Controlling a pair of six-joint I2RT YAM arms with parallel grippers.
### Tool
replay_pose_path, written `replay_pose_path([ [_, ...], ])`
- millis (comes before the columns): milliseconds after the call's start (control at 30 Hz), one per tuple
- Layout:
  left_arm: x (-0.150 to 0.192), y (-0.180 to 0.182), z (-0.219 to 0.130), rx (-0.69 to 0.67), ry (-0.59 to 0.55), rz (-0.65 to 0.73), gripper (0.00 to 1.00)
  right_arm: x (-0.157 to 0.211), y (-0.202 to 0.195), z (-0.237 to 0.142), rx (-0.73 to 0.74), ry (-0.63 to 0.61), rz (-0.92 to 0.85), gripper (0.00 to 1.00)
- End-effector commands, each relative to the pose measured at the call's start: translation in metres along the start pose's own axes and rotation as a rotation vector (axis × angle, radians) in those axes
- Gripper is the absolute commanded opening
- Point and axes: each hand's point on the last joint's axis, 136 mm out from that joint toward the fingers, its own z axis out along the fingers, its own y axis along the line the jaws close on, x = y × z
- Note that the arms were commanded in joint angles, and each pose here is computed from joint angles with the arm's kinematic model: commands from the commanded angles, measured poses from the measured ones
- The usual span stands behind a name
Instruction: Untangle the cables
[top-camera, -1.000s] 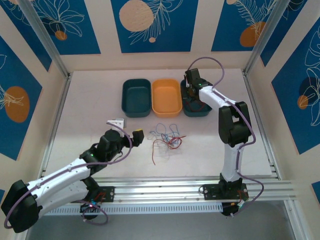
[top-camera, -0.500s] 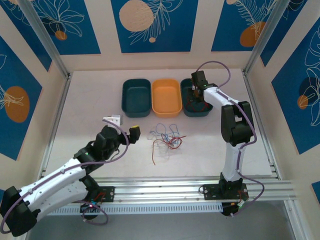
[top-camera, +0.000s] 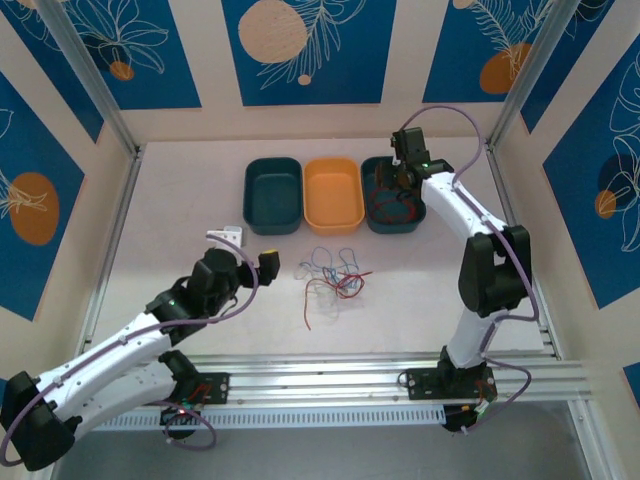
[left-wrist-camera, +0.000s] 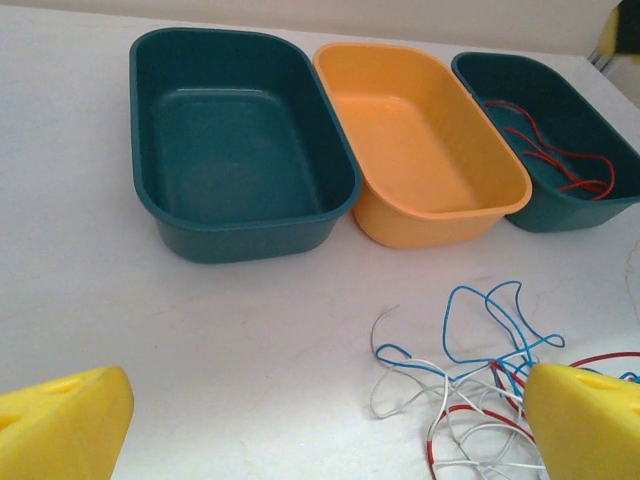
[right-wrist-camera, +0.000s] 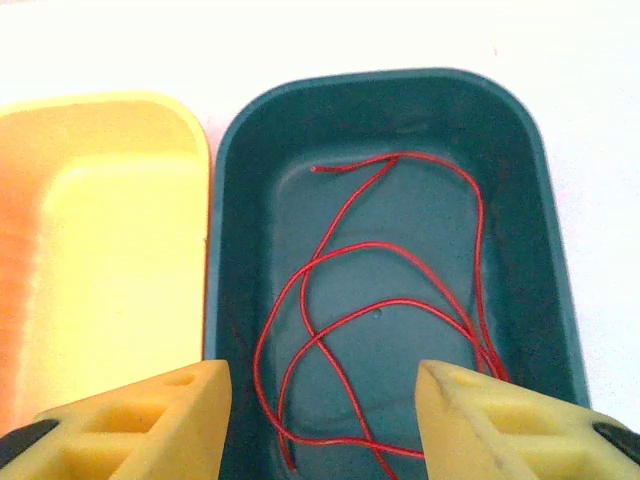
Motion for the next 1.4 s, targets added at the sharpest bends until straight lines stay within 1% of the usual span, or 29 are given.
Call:
replay_pose_path([
  [0,-0.012,-0.001,-0.002,-0.009,-0.015,0.003,1.00,0.012,0.001,-0.022,-0.013,0.046,0.044,0.52],
  [167,-0.007,-0.005,0.004,0.003,0.003,-0.025,1.00,0.037,0.025,-0.060,-0.119,0.104,0.112,0.52],
  [333,0.000,-0.018,0.019,0.042,0.047,-0.038,1.00,0.094,0.039,-0.090,-0.151,0.241,0.232,0.51],
  [467,0.004,-0.033,0.035,0.088,0.081,-0.026,1.00,0.142,0.042,-0.099,-0.180,0.353,0.353,0.51],
  [533,0.005,-0.042,0.043,0.116,0.095,-0.019,1.00,0.162,0.040,-0.102,-0.168,0.398,0.403,0.51],
  [633,0.010,-0.052,0.056,0.143,0.114,-0.017,1.00,0.184,0.035,-0.102,-0.148,0.443,0.460,0.52],
  [733,0.015,-0.058,0.070,0.147,0.138,-0.023,1.00,0.200,0.038,-0.098,-0.154,0.502,0.507,0.53],
  [900,0.026,-0.063,0.092,0.125,0.187,-0.024,1.00,0.221,0.046,-0.085,-0.142,0.578,0.528,0.54],
  [1067,0.041,-0.071,0.109,0.128,0.240,-0.015,1.00,0.231,0.055,-0.077,-0.164,0.621,0.548,0.54],
  [1233,0.057,-0.078,0.121,0.137,0.296,0.003,1.00,0.244,0.053,-0.076,-0.134,0.649,0.545,0.54],
  [1367,0.072,-0.084,0.129,0.145,0.344,0.023,1.00,0.253,0.055,-0.073,-0.149,0.669,0.568,0.52],
])
